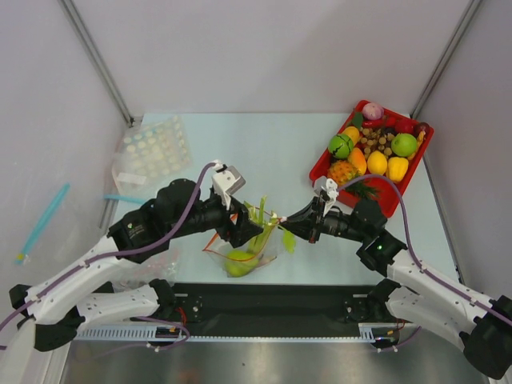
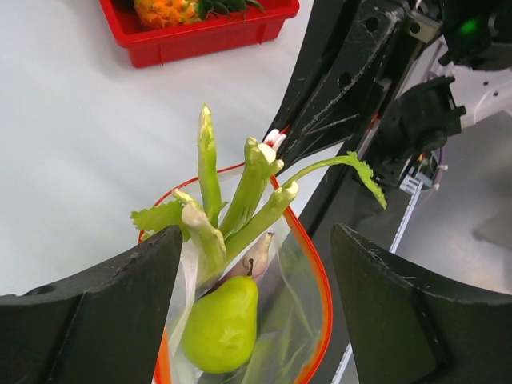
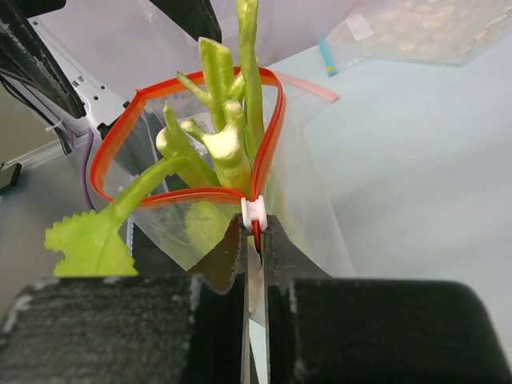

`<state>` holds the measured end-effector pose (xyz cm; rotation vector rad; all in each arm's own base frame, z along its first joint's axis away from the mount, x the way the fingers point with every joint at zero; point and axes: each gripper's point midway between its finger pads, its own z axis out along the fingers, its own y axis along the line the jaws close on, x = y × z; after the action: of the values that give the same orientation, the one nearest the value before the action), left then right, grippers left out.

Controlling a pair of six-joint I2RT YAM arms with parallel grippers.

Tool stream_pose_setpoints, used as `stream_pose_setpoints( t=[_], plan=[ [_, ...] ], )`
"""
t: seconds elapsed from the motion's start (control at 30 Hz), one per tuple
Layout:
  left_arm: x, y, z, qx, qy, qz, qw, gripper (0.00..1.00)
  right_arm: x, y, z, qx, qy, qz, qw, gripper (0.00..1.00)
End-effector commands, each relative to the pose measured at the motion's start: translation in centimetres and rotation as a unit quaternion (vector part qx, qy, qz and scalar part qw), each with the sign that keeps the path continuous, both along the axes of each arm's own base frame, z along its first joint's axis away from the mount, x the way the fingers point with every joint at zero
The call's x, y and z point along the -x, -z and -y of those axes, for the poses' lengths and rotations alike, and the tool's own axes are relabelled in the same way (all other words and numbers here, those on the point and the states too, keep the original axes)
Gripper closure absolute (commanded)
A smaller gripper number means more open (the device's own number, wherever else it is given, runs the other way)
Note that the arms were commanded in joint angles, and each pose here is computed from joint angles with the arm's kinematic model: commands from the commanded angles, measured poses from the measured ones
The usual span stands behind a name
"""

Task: Place the food in the zip-top bag and seal the zipper
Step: Adjust the fake fruit in the zipper food storage bag.

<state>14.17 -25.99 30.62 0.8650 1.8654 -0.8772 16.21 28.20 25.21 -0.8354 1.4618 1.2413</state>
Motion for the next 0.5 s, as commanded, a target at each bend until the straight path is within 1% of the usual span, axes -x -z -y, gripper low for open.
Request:
stream_pose_setpoints(
  t=[0.0,0.1,0.2,0.47],
  plan=[
    [-1.1,-0.8,0.6,0.031,-0.044,-0.006,0.999,0.2,0.1,-2.0,0.1,-0.023,-0.001,0.027,0.999,1.0],
    [-1.7,0.1,0.8,0.021,-0.06,-0.01,0.998,0.21,0.2,-2.1,0.2,-0.025,-0.001,0.027,0.999,1.0],
    [-1.8,1.0,1.3,0.013,-0.051,-0.008,0.999,0.23,0.2,-2.2,0.2,-0.026,0.0,0.029,0.999,1.0],
    [-2.4,2.1,2.2,-0.013,-0.039,-0.001,0.999,0.23,0.7,-2.8,0.6,-0.039,-0.004,0.036,0.999,1.0]
  ],
)
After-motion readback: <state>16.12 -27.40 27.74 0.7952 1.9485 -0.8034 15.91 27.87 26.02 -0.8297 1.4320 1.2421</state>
